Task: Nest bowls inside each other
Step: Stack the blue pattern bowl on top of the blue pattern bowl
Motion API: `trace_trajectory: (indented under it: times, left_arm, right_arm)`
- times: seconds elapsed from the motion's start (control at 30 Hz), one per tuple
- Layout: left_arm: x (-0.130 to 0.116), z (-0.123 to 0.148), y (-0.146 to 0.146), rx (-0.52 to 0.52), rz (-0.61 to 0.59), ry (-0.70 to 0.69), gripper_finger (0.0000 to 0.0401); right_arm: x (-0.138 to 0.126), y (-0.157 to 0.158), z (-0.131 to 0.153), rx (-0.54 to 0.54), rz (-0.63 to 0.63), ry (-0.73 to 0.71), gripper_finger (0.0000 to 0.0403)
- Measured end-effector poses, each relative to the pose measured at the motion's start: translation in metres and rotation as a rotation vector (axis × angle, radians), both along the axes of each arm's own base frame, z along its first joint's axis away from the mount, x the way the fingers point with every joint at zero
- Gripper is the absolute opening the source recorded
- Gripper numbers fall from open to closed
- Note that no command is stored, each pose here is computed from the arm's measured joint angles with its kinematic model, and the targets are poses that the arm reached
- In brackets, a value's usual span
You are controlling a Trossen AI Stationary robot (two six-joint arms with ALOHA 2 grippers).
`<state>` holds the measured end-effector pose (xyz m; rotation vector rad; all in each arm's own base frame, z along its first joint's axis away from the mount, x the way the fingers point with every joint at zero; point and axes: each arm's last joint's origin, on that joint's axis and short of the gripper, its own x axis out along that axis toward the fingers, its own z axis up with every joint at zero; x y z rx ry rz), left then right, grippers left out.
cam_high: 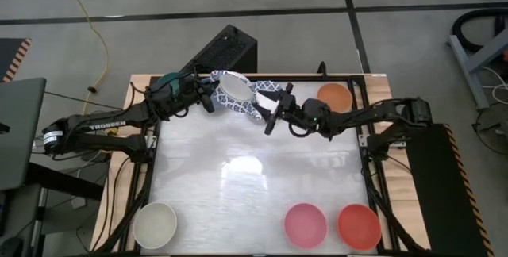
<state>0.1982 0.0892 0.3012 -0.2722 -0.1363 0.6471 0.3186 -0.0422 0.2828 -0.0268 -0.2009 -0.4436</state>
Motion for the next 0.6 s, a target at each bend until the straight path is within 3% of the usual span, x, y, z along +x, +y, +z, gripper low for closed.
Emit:
trace_trajectory:
  times: [0.23,0.5,0.6]
  left_arm:
    - [0.0,0.0,0.0,0.001,0.012,0.002,0.0004]
    - [-0.001,-0.001,0.001,-0.003,0.021,0.013,0.0004]
    - [0.0,-0.001,0.0,0.002,0.018,0.018,0.0005]
  right_arm:
    - [0.022,-0.002,0.011,0.011,-0.042,-0.001,0.0208]
    - [0.023,0.003,0.014,0.075,-0.172,0.064,0.0034]
    - [0.022,0.005,0.013,0.09,-0.186,0.071,0.0014]
